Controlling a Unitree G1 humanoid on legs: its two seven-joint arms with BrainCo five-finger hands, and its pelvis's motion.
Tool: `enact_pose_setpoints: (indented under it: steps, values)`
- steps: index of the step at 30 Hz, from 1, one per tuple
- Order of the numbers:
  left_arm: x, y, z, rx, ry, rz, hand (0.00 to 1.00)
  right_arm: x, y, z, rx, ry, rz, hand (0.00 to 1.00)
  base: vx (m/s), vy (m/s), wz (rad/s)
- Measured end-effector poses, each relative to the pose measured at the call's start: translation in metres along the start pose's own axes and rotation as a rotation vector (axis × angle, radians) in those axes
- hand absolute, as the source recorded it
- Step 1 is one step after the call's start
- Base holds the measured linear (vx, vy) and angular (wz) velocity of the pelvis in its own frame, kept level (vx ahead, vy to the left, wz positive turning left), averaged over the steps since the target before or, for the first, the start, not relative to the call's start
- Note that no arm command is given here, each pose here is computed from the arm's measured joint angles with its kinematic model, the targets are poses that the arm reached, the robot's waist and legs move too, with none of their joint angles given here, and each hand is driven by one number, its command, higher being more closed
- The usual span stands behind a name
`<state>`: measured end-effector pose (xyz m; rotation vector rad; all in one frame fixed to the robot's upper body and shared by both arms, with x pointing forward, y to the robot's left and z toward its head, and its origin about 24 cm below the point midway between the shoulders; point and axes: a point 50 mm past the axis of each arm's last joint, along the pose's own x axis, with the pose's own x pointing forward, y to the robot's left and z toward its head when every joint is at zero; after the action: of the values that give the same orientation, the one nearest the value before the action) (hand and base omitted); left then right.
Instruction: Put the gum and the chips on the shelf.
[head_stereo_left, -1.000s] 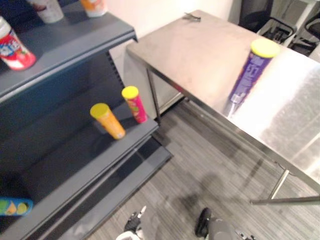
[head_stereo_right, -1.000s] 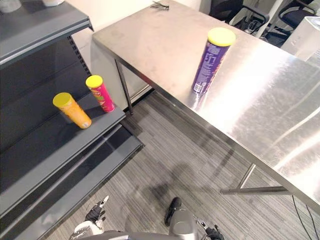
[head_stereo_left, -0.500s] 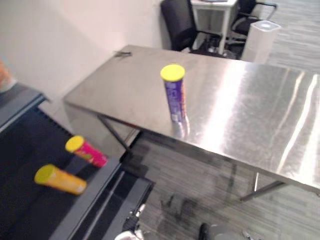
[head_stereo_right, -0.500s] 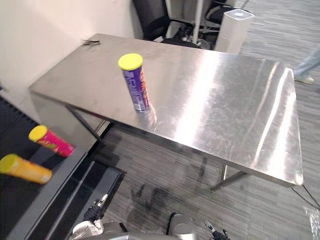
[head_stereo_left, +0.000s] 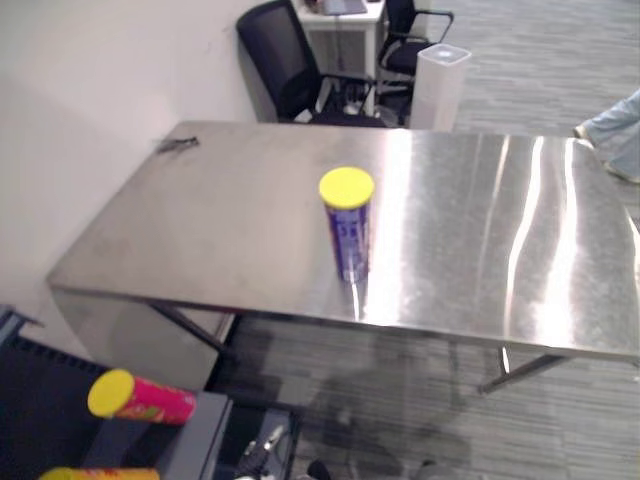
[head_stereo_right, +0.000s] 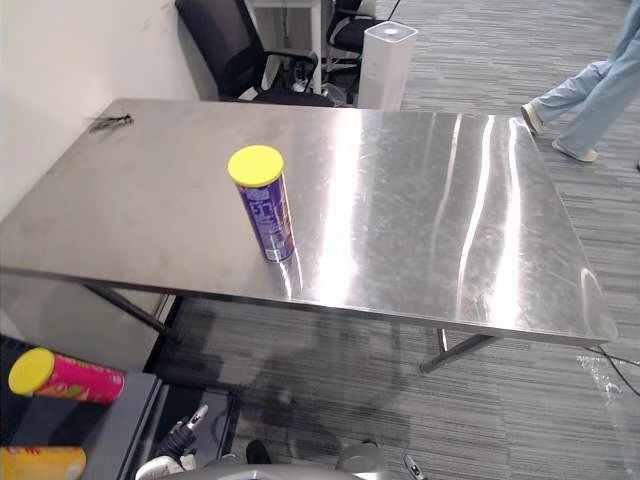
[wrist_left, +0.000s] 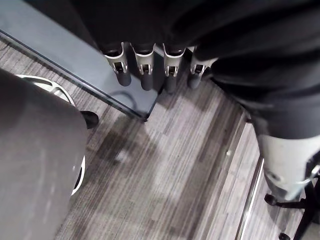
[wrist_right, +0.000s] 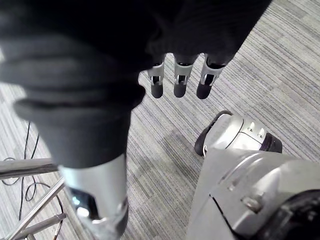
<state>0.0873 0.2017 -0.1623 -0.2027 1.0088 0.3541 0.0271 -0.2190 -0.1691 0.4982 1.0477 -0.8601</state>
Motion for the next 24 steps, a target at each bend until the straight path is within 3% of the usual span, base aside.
enact_pose_setpoints:
  steps: [7,13,15,17,21,24]
  values:
    - [0.000,-0.003,0.000,0.080,0.003,-0.023,0.00,0.001,-0.022,0.004,0.107,0.003,-0.094,0.00,-0.01,-0.024,-0.10]
    - [0.000,0.004,0.000,0.045,0.013,0.009,0.00,0.001,-0.082,0.046,0.535,-0.139,-0.333,0.00,-0.03,-0.004,-0.04]
    - [0.000,0.008,0.001,0.024,0.009,0.025,0.00,-0.005,-0.116,0.074,0.782,-0.256,-0.435,0.00,-0.02,-0.011,0.04]
    - [0.000,0.008,0.001,0.017,0.006,0.027,0.00,-0.011,-0.135,0.102,0.910,-0.350,-0.483,0.00,0.00,0.000,0.00]
    - [-0.001,0.012,-0.002,0.001,0.013,0.042,0.00,-0.025,-0.145,0.177,0.972,-0.576,-0.458,0.00,-0.01,-0.006,0.00]
    - [-0.003,0.013,-0.006,-0.001,0.023,0.047,0.00,-0.060,-0.128,0.257,0.868,-0.873,-0.404,0.00,-0.05,-0.025,-0.03]
